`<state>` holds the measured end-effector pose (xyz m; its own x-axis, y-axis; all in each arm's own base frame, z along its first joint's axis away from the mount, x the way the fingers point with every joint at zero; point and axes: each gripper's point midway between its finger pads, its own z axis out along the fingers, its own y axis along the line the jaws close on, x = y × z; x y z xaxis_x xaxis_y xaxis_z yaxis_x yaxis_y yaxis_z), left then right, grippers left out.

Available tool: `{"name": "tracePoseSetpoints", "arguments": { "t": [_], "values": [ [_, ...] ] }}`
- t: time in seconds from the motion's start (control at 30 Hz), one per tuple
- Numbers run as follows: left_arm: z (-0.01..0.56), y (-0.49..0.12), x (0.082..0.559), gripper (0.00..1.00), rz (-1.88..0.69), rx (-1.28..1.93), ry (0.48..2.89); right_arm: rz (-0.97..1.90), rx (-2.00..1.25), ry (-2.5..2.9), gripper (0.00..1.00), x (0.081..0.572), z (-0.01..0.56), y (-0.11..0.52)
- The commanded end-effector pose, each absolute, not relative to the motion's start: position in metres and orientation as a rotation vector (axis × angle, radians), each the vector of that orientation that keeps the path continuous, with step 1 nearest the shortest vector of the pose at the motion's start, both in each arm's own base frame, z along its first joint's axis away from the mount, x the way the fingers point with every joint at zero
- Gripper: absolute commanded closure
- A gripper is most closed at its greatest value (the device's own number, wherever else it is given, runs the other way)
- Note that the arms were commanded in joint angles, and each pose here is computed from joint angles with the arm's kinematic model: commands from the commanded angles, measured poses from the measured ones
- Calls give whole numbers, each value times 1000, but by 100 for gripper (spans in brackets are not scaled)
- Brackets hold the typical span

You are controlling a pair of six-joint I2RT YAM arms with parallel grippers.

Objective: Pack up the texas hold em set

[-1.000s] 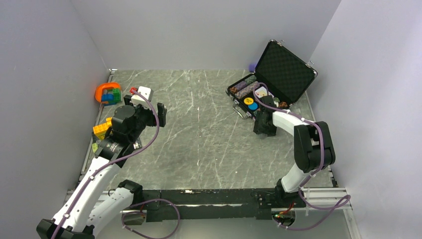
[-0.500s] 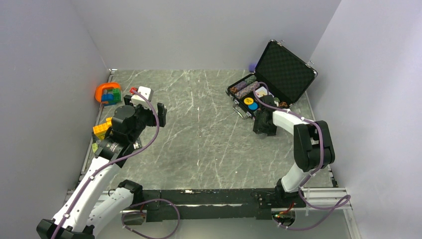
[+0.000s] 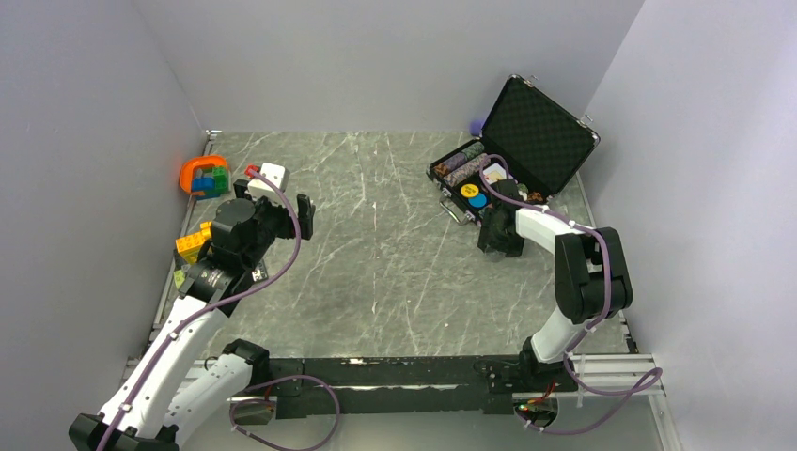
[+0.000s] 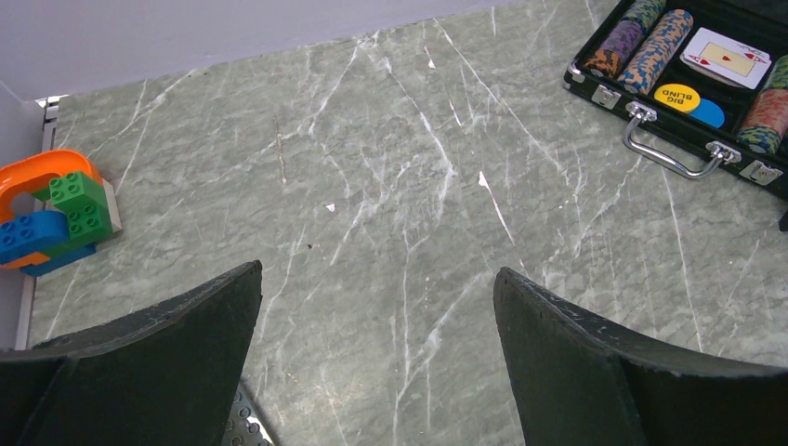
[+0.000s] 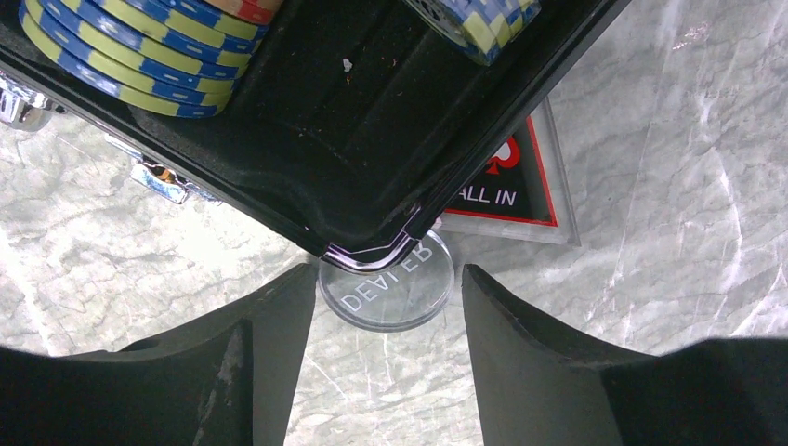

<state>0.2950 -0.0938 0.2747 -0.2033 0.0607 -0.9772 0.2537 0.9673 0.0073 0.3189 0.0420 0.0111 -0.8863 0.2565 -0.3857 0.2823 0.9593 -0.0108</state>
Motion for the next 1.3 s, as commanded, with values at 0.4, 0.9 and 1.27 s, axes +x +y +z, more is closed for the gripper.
{"name": "tracePoseSetpoints", "arguments": {
  "t": [0.4,0.9,1.27],
  "values": [
    [286,-94,293,2,-181,231,1728,-49,469,2883,40,279,-28,45],
    [287,-94,293,2,-182,231,1724,-75,455,2826,64,286,2,40],
    [288,-95,293,2,-191,232,1722,-11,394,2797,68,276,48,50]
  ]
}}
